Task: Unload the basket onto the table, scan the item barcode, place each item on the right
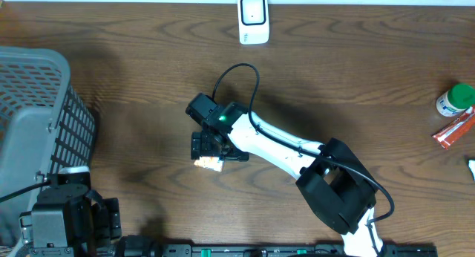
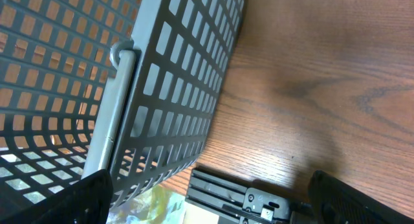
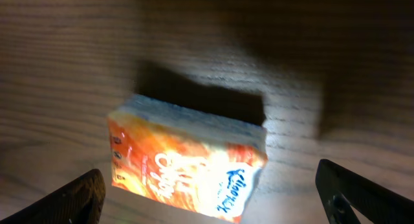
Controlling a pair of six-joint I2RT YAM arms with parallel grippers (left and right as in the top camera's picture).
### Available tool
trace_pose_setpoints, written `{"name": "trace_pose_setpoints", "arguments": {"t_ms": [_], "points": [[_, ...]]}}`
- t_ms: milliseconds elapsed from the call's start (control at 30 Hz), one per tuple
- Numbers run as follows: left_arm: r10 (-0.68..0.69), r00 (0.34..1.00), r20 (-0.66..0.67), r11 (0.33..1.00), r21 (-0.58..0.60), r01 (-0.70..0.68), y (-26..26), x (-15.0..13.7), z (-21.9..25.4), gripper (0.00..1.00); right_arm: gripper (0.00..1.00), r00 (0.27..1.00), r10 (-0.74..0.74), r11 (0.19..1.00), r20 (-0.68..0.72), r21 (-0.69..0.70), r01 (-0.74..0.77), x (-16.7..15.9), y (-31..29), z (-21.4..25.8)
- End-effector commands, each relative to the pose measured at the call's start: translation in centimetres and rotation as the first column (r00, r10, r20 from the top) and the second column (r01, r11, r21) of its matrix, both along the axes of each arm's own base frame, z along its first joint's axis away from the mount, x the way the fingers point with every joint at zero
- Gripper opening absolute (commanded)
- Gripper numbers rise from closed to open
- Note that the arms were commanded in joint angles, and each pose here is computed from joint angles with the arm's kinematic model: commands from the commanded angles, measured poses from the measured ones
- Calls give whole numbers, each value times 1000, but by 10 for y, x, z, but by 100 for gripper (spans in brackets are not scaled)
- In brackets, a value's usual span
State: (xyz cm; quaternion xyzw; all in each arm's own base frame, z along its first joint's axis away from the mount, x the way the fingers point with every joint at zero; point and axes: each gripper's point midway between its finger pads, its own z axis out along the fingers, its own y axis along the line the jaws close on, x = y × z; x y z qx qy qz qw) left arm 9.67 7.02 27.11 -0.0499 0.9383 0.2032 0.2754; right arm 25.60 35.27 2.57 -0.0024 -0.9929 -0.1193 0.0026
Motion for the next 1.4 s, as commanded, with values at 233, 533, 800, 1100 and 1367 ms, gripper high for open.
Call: {"name": "trace_pose_setpoints", "arguments": {"t_ms": [233, 533, 800, 1100, 1367], "points": [[1, 1000, 5, 1000, 0, -1, 0, 0, 1, 96, 99, 999, 25, 999, 33, 40, -26, 5, 14, -8], [1, 1000, 5, 1000, 0, -1, 0, 0, 1, 96, 88, 996, 22, 1000, -89, -16, -23, -16, 13, -57], [1, 1000, 5, 1000, 0, -1, 0, 0, 1, 96, 53, 991, 20, 997, -130, -74, -30, -29, 3, -61], [1, 1000, 5, 1000, 0, -1, 0, 0, 1, 96, 54, 984, 44, 996, -175, -73, -58, -7, -17, -4], [1, 1000, 6, 1000, 0, -1, 0, 0, 1, 96, 57, 894, 237, 966, -380, 187, -176, -18, -30, 67]]}}
